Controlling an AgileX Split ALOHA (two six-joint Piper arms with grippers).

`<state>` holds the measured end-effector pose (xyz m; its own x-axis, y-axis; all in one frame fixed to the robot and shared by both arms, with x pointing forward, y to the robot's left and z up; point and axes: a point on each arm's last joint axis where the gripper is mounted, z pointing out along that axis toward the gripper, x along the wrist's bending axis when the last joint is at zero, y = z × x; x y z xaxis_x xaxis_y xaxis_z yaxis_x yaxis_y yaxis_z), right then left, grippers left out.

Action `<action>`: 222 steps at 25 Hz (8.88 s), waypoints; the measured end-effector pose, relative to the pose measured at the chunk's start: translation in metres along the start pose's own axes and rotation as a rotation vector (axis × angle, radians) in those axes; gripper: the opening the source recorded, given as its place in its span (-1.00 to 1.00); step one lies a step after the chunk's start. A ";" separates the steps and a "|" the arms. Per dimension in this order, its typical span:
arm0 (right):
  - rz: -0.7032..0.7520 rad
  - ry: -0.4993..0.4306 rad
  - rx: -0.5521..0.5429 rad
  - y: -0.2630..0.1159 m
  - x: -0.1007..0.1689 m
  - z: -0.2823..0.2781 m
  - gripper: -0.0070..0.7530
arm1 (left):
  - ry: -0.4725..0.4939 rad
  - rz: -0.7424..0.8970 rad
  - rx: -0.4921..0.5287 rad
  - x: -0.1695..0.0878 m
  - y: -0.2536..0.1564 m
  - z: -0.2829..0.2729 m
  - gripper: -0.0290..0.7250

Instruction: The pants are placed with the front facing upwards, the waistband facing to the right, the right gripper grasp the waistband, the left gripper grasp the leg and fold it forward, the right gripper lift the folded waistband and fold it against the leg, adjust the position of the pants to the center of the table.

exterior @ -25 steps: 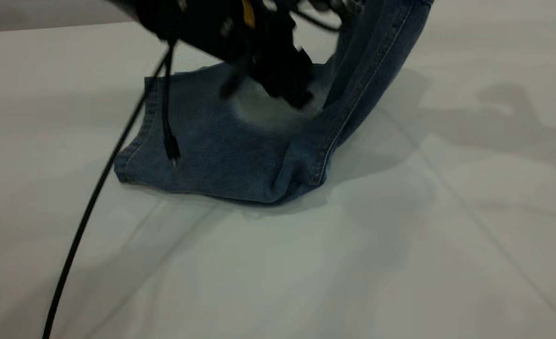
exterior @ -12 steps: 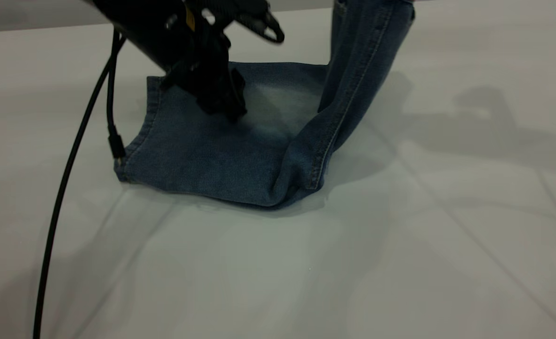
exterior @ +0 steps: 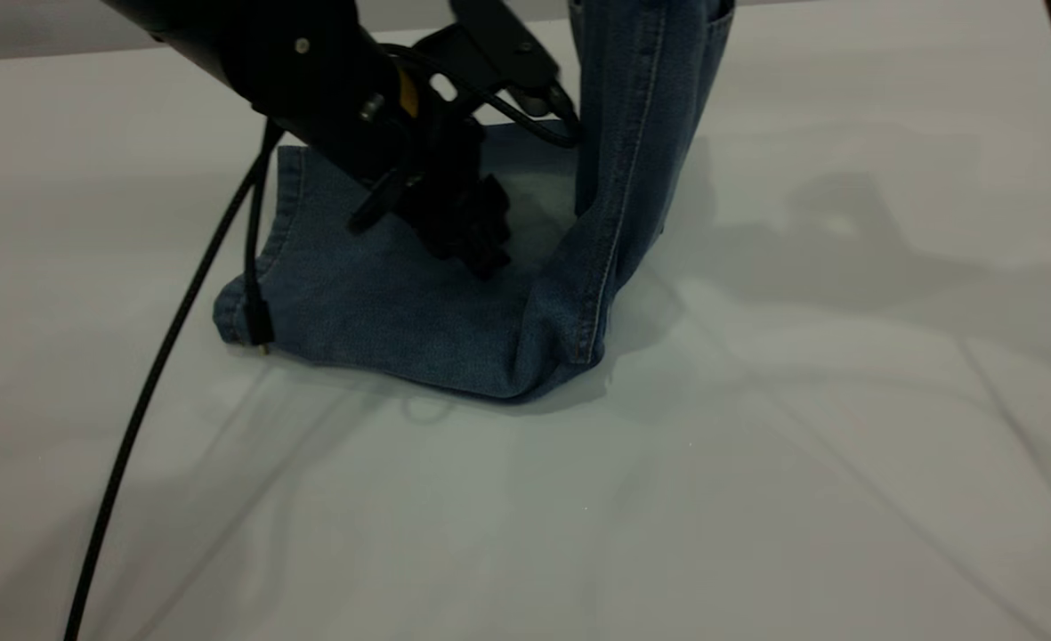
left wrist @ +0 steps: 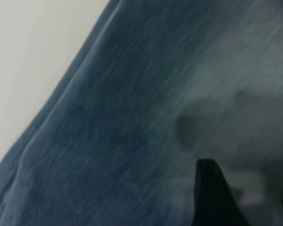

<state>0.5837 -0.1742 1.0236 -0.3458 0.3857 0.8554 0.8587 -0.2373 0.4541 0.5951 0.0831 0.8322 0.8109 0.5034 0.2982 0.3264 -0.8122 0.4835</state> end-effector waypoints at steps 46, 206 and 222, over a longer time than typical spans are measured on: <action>-0.165 -0.055 0.178 -0.061 -0.005 0.147 -0.89 | 0.607 -0.055 -0.350 0.144 0.023 -0.285 -0.10; -0.862 -0.444 0.114 -0.237 0.121 -0.242 0.13 | 0.034 -0.503 -0.430 -0.090 -0.127 -0.423 -0.10; -0.850 -0.442 0.121 -0.250 0.098 -0.237 0.13 | 0.021 -0.521 -0.366 -0.121 -0.172 -0.415 -0.10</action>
<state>0.2451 -0.2882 1.0531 -0.7177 0.6928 0.0704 0.4286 0.3598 0.8288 0.2395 0.2838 1.0544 0.5797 0.8140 -0.0372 0.4853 -0.3082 0.8183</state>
